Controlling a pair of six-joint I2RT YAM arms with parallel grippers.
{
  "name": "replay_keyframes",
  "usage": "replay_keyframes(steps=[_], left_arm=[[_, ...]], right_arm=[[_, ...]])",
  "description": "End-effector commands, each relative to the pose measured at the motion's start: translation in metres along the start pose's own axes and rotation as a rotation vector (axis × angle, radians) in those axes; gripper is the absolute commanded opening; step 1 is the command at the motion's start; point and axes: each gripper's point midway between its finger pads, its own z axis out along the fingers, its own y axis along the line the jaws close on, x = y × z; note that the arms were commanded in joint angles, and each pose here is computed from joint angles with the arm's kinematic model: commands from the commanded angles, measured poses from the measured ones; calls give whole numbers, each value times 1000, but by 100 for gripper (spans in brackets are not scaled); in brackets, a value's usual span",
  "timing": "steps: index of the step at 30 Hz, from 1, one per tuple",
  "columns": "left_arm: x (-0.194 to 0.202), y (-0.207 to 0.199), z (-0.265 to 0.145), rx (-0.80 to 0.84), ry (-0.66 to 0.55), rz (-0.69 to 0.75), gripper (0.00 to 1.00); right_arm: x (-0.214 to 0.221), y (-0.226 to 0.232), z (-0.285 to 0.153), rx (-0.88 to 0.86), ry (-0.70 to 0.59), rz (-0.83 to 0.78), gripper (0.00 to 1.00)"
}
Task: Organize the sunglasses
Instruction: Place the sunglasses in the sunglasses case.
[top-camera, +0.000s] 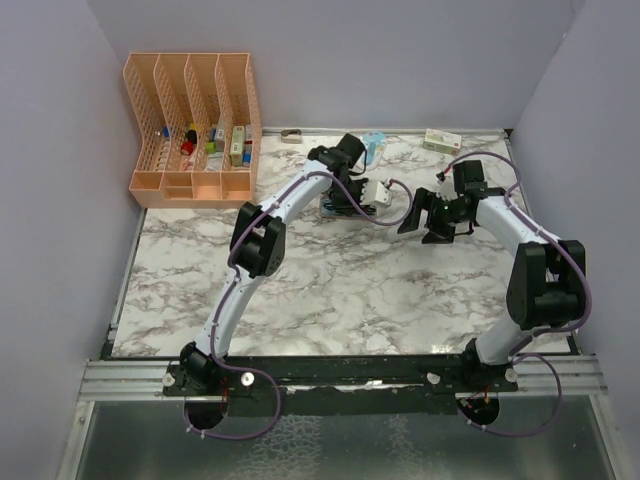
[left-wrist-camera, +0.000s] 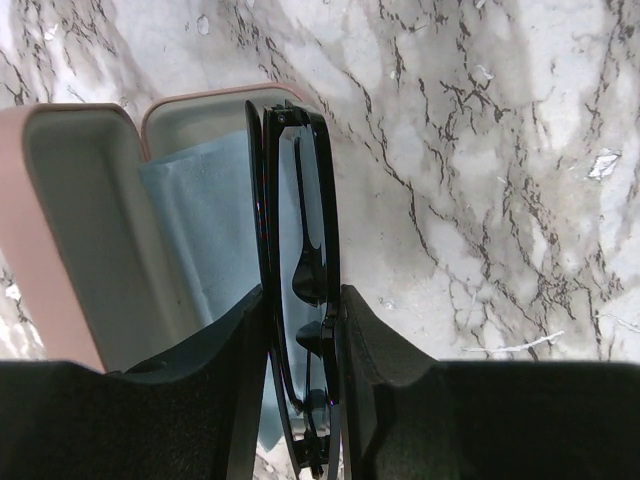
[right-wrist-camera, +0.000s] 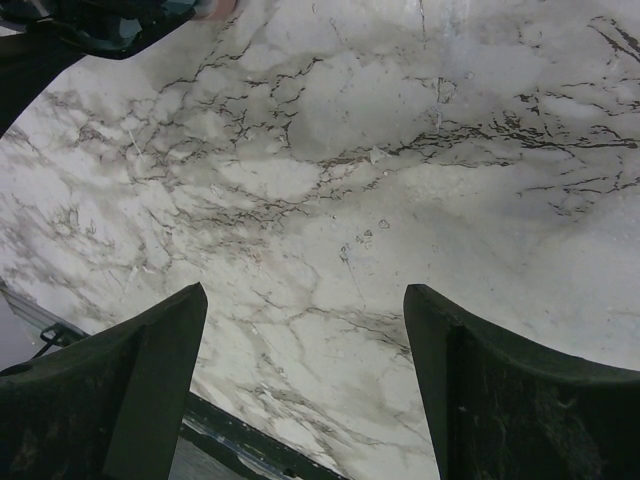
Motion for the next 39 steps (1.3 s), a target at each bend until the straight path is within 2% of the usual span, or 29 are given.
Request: replay_keyframes(steps=[1,15,39], left_arm=[[-2,7,3,-14,-8,5,0],[12,5,6,-10,42,-20,0],[9,17,5,-74,46,-45,0]], right_arm=[[-9,4,3,-33,-18,10,80],[-12,6,10,-61,-5,27,80],[-13,9,10,-79,-3,40,80]])
